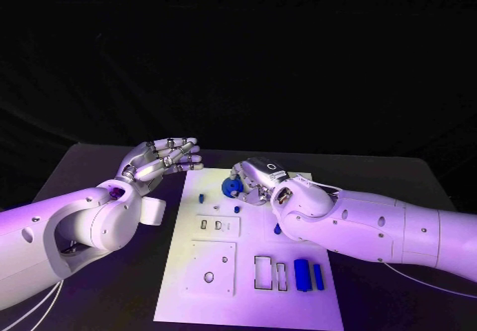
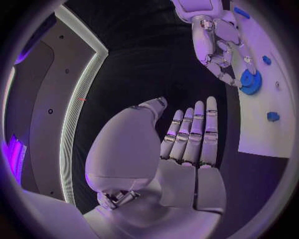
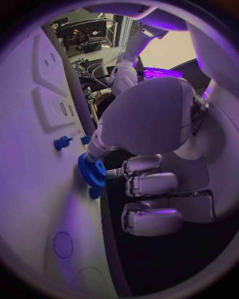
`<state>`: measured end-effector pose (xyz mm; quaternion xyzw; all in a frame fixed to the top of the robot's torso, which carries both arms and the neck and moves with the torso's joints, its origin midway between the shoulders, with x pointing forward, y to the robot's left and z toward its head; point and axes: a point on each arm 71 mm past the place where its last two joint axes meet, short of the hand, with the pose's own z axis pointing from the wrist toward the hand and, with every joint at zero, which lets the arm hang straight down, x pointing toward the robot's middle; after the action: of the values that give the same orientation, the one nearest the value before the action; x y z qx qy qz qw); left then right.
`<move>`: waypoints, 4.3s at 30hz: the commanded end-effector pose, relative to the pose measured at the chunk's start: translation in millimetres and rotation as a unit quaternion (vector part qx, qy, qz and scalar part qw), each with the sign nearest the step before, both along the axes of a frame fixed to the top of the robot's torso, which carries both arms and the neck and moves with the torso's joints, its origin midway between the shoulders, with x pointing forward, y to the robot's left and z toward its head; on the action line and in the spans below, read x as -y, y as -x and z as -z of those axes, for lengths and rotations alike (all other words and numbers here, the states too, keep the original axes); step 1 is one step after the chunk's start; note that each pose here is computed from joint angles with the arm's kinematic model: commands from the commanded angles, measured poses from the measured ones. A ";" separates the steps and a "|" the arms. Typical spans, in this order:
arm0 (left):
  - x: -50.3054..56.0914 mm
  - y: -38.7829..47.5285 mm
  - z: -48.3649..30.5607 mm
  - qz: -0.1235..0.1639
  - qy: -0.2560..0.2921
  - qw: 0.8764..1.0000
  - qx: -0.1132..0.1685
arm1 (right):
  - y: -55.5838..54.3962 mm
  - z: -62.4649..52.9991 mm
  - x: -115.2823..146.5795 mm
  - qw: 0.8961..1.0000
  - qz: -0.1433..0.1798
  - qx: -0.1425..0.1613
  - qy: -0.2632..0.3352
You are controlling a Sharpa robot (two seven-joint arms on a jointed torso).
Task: Assemble the parts on the task board
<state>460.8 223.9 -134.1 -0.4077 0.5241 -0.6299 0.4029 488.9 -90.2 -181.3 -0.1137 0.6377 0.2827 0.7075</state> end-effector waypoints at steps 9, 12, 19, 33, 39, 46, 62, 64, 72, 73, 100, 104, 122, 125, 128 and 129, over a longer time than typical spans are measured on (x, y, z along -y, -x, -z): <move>2.0 0.8 -1.2 0.011 0.005 1.000 0.001 | -0.5 0.2 -0.4 1.000 0.003 0.011 0.009; 2.1 0.8 -1.2 0.012 0.005 1.000 0.000 | -0.9 0.6 -0.6 1.000 0.004 0.010 0.011; 1.6 0.8 -1.1 0.011 0.004 1.000 0.000 | -3.2 2.0 1.6 1.000 0.011 0.006 0.018; 1.1 0.6 -0.9 0.011 0.004 1.000 -0.001 | -2.2 3.0 2.8 1.000 0.009 -0.004 0.021; 1.3 0.5 -0.9 0.011 0.004 1.000 -0.001 | -1.9 4.9 6.8 1.000 0.008 -0.023 0.016; 0.7 0.5 -0.9 0.010 0.004 1.000 -0.001 | -2.0 9.8 10.2 0.997 0.007 -0.072 0.006; 0.0 0.4 -0.8 0.009 0.003 1.000 -0.001 | -3.1 13.6 18.8 0.993 0.028 -0.113 -0.010; -0.2 0.4 -0.8 0.009 0.003 1.000 -0.001 | -2.7 13.7 20.4 0.993 0.031 -0.115 -0.010; -0.2 0.9 -0.9 0.009 0.003 1.000 -0.001 | 1.0 14.2 20.9 0.991 0.033 -0.128 -0.010; -0.2 0.9 -1.0 0.009 0.003 1.000 -0.001 | 1.4 13.8 21.1 0.991 0.033 -0.126 -0.010; -2.1 1.4 -1.3 0.007 0.003 1.000 0.000 | 11.4 3.4 24.2 0.995 0.035 -0.083 -0.035; -2.5 1.4 -1.3 0.006 0.002 1.000 0.000 | 14.3 -1.4 24.1 0.996 0.028 -0.066 -0.044; -1.4 1.0 -1.1 0.008 0.003 1.000 -0.001 | 2.4 2.2 11.1 0.996 0.029 -0.083 -0.018; -1.3 0.9 -1.0 0.008 0.003 1.000 -0.001 | -0.1 3.9 10.7 0.996 0.033 -0.087 -0.013; -1.4 0.8 -1.0 0.008 0.003 1.000 -0.001 | -1.6 4.4 10.4 0.996 0.034 -0.086 -0.012; -1.5 0.8 -1.0 0.008 0.003 1.000 -0.001 | -1.8 4.5 10.1 0.996 0.034 -0.086 -0.012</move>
<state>460.4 227.6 -134.6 -0.4099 0.5267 -0.6268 0.4020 490.6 -101.2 -183.9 -0.0504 0.6876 0.2820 0.6672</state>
